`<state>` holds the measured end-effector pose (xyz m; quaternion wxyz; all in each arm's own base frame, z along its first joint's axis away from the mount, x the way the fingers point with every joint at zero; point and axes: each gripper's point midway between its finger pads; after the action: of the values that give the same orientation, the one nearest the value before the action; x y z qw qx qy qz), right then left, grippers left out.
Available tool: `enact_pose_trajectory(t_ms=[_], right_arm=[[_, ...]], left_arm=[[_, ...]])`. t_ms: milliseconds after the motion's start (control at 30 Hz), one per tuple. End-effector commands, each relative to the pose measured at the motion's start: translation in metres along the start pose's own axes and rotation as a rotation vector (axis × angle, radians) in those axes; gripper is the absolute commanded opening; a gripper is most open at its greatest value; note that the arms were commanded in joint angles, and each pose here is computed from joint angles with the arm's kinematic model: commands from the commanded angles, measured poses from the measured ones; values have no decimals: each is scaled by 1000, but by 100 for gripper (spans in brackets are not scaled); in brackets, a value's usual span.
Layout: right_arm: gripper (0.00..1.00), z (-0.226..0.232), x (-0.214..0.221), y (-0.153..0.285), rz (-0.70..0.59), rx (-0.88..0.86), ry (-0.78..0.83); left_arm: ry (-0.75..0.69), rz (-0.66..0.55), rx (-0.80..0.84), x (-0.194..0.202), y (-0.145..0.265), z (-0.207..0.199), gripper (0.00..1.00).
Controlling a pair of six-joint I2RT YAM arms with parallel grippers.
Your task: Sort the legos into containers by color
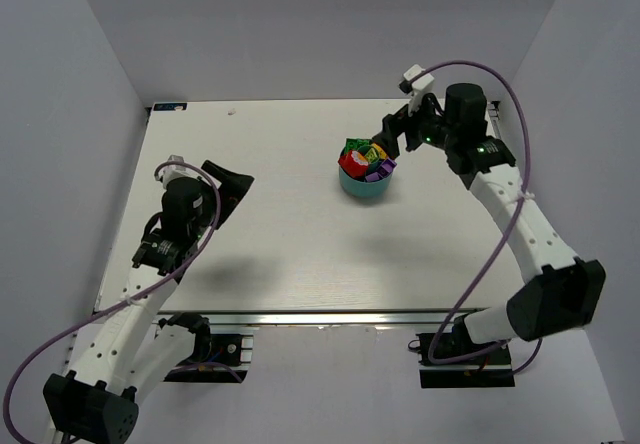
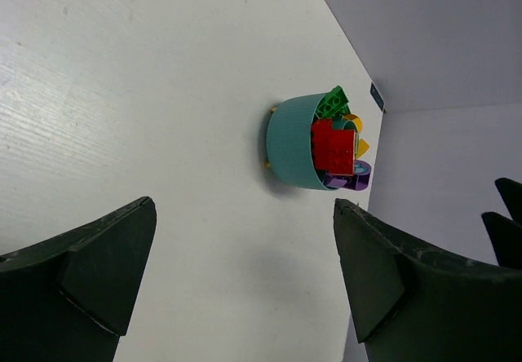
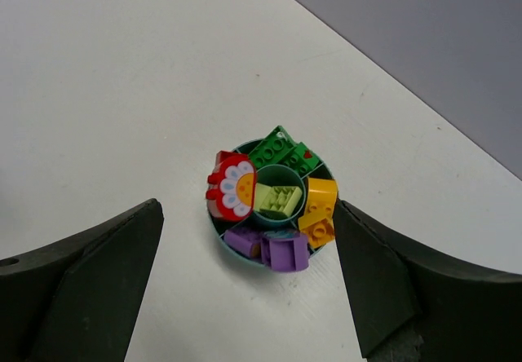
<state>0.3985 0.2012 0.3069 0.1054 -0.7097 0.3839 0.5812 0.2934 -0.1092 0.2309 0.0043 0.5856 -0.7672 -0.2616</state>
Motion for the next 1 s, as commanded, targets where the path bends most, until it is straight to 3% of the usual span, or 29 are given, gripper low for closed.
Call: enact_pose_trajectory(t_ms=[0,167,467,967], right_arm=[[89,20,9,28,60,-44,-48],[89,28,34,54,151,54,-194],[89,12,56,93,239,281,-263],[89,29,79,118,255,312,-263]], left_arm=[[-98,-47,103,-15,13,-28,98],[-147,-39,172,-15,23,-43,98],[-187,-30,217,-13,44,-44,98],[-190,-31,257,-9,67,-35,98]])
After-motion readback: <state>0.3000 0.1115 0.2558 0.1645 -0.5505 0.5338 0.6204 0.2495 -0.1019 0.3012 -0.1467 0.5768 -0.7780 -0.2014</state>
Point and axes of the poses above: each gripper's point midway between its finger pads, its own y axis back along the fingers, its own z axis along the line the jaws close on, x = y × z, and after that the axes turned 13 degrees about y, right-handed
